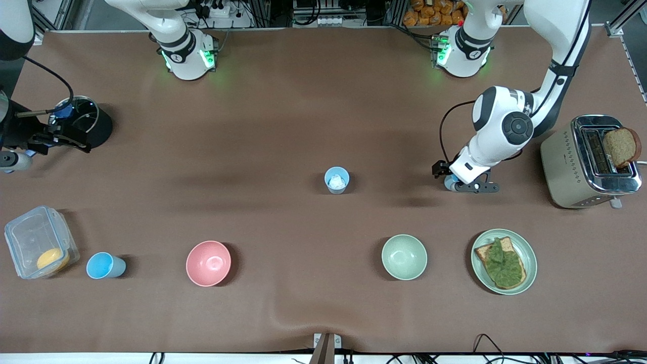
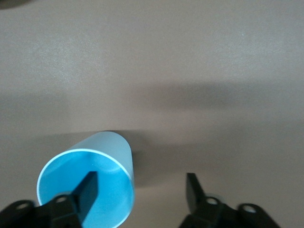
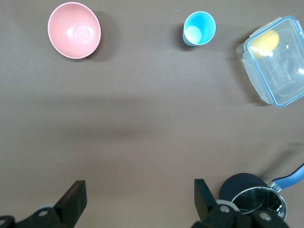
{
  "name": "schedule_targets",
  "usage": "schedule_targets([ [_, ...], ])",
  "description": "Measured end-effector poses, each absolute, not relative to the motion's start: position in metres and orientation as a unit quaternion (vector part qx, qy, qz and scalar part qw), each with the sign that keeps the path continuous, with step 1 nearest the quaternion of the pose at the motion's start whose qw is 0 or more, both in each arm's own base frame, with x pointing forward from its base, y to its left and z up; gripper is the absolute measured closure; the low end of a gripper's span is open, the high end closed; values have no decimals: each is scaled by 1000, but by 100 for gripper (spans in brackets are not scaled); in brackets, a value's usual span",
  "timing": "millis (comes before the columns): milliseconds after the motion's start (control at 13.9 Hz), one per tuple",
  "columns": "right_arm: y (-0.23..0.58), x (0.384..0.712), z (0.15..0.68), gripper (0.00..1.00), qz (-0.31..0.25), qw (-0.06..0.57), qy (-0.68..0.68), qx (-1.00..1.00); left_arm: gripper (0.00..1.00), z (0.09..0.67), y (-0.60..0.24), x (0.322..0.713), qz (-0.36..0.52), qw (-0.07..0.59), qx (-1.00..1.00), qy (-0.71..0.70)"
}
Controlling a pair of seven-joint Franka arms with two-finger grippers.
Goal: Stack blue cups with both arms
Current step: 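Close the left gripper around the blue cup's rim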
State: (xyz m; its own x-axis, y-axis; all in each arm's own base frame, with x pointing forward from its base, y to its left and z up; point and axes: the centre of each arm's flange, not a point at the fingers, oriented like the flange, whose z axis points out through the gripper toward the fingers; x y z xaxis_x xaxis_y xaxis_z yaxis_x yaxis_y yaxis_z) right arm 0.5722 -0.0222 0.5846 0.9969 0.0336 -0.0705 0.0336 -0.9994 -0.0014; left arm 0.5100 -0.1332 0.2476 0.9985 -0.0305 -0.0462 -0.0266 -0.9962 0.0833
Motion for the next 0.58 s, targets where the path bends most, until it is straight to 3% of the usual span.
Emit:
schedule_targets([
  [360,-23,574,580,0,40,0,-16,-999,73,243,-131,506,-28,34,999,-22],
  [576,-22,574,579,0,40,0,-17,-999,80,242,-125,506,-28,26,999,-26],
])
